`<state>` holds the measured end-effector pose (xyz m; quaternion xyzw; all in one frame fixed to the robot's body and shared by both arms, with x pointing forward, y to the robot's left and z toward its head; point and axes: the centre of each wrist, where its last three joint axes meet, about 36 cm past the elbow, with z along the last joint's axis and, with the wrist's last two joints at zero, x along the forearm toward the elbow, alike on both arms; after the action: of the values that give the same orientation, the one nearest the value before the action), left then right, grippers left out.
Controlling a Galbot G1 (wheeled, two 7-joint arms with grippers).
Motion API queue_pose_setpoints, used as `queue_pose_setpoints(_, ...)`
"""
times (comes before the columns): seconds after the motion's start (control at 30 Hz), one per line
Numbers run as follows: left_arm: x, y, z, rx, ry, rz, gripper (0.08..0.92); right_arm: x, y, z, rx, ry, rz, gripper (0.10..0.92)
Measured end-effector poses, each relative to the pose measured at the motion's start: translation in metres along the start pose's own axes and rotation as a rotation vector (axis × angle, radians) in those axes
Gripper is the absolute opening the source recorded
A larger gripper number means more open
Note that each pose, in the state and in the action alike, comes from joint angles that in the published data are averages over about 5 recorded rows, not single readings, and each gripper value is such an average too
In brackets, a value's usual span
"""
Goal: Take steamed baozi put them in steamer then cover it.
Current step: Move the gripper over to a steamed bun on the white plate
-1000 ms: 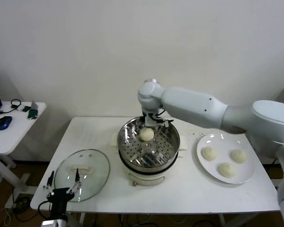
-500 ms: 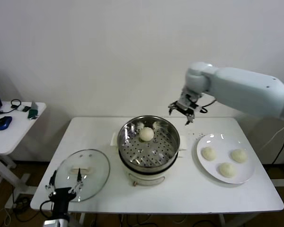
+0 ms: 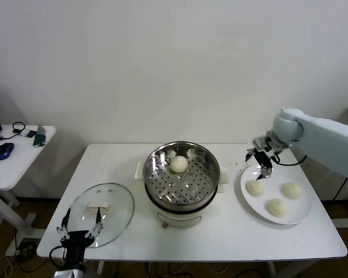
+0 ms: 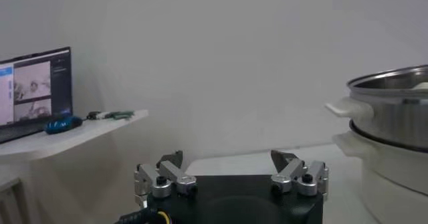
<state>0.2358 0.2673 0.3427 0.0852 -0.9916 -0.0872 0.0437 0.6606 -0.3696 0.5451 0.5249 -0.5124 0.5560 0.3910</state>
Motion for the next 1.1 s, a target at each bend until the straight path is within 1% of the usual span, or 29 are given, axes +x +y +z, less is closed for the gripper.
queue_pose_setpoints(0.23, 0.001, 0.002, 0.000, -0.005, 0.001, -0.006, 0.823, -0.035, 0.006, 0.024, -0.099, 0.000, -0.023, 0.823)
queue_pose_setpoints(0.47, 0.001, 0.002, 0.003, -0.006, 0.009, -0.010, 0.823, -0.061, 0.007, 0.037, -0.166, 0.002, -0.036, 0.823)
queue_pose_setpoints(1.1, 0.003, 0.002, 0.009, -0.009, 0.022, -0.010, 0.823, -0.093, -0.005, 0.044, -0.208, 0.013, -0.056, 0.823)
